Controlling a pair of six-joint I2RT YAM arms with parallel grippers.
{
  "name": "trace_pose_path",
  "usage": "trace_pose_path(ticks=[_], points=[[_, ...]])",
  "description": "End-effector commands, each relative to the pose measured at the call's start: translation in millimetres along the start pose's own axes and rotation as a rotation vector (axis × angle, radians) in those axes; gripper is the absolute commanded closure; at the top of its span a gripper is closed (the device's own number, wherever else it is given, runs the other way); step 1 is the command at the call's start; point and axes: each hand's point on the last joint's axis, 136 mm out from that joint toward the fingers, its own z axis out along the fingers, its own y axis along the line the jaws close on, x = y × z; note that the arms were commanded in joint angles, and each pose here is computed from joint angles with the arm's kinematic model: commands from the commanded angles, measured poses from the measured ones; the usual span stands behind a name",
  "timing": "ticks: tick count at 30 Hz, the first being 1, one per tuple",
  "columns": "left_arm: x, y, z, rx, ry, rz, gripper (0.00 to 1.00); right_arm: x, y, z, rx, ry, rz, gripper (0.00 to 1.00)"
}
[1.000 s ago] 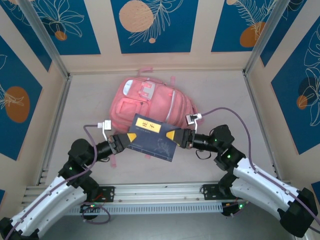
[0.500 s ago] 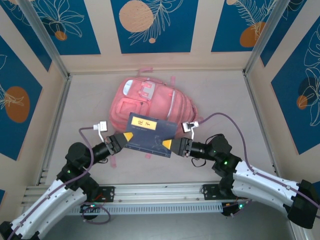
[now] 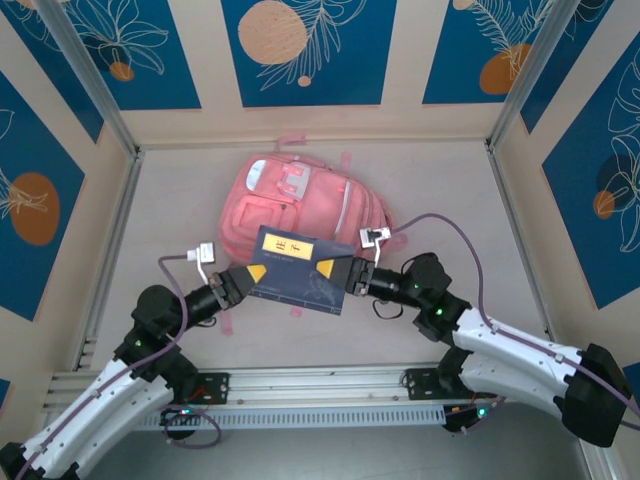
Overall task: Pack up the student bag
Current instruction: Pass the book.
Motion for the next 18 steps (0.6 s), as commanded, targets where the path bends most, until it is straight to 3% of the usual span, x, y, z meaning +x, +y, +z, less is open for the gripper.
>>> trace_pose_path(ticks=[1, 13, 15, 18], points=[[-6.1, -11.1, -3.1, 0.045, -0.031, 0.016, 1.00, -7.3, 33.0, 5.3, -0.094, -0.003, -0.052, 0.64], [-8.3, 2.4, -5.6, -0.007, -0.061, 0.021, 1.00, -1.7, 10.3, -10.9, -0.036, -0.046, -0.003, 0.64], [-7.7, 4.4, -4.4, -0.009, -0.058, 0.015, 1.00, -2.6, 12.0, -9.5, -0.039, -0.045, -0.007, 0.71], [-7.4, 6.6, -2.9, -0.016, -0.055, 0.012, 1.00, -3.0, 14.0, -5.2, -0.034, -0.031, -0.013, 0.96]])
